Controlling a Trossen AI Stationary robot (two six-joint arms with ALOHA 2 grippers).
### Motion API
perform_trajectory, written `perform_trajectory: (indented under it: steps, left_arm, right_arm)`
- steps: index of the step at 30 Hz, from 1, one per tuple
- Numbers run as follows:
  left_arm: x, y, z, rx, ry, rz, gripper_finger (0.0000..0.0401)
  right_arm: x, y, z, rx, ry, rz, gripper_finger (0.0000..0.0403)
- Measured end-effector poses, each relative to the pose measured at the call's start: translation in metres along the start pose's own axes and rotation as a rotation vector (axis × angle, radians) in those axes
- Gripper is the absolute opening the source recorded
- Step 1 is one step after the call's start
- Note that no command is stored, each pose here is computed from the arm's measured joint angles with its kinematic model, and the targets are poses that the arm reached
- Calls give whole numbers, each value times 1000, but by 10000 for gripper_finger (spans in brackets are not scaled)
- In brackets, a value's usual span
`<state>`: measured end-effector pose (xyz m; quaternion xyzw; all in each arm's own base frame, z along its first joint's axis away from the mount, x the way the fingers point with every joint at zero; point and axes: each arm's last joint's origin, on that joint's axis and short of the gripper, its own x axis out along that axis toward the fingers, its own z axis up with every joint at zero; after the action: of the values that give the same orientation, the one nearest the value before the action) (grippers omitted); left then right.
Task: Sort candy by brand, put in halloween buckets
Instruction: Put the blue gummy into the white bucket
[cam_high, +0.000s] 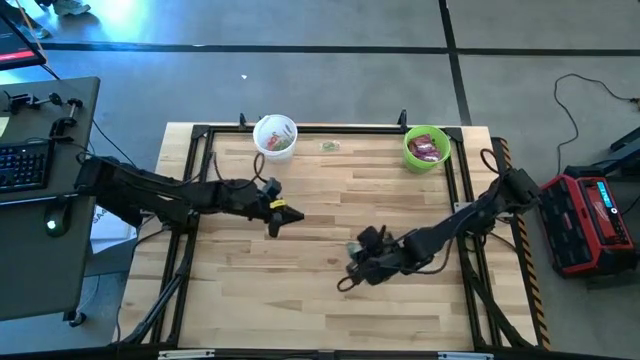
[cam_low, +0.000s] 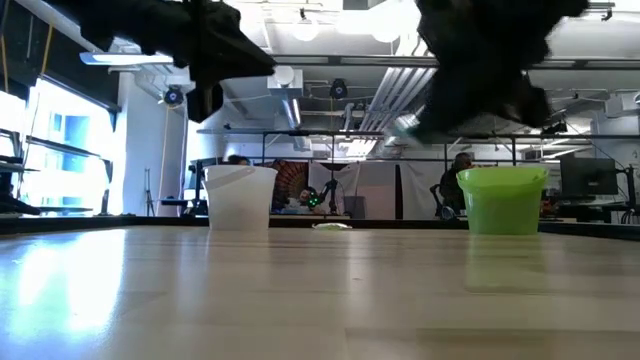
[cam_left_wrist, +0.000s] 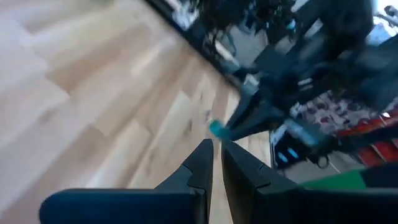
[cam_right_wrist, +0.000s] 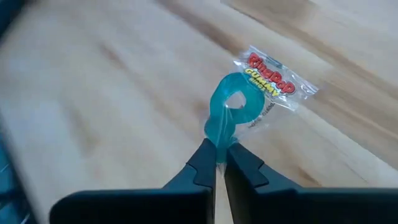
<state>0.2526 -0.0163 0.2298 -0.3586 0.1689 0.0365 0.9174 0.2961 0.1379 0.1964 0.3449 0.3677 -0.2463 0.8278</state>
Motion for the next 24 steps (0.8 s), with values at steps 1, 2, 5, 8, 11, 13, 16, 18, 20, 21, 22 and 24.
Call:
perform_trajectory:
  steps: [1,2,5,8,11,13,16,18,20,21,22,24]
  left_arm:
    - [3,1,-2,-13,23,-6,26]
    - [6,2,-5,-26,43,-15,29]
    - [17,2,-10,-62,89,-71,49]
    - [27,0,-14,-90,100,-150,80]
    - [33,-2,-15,-144,94,-199,111]
    - [37,-1,-16,-183,108,-218,129]
    - [43,-1,-17,-223,145,-223,152]
    - [46,-2,-16,-238,149,-224,163]
    - [49,-5,-13,-243,143,-231,171]
    - [51,-6,-12,-243,140,-235,173]
    - [53,-7,-11,-244,138,-235,175]
    - [55,-8,-8,-244,133,-239,177]
  right_arm:
    - [-1,5,4,-32,-6,34,5]
    - [-2,10,9,-62,-14,66,4]
    - [-8,23,23,-154,-61,121,2]
    - [-12,30,36,-211,-92,142,2]
    - [-15,36,46,-248,-114,160,2]
    - [-16,38,52,-268,-121,167,2]
    - [-18,41,59,-303,-124,181,2]
    - [-19,42,63,-314,-112,200,2]
    - [-19,42,65,-330,-99,214,2]
    - [-18,42,66,-337,-91,219,2]
    - [-18,42,66,-342,-89,223,2]
    - [-19,43,66,-350,-83,231,2]
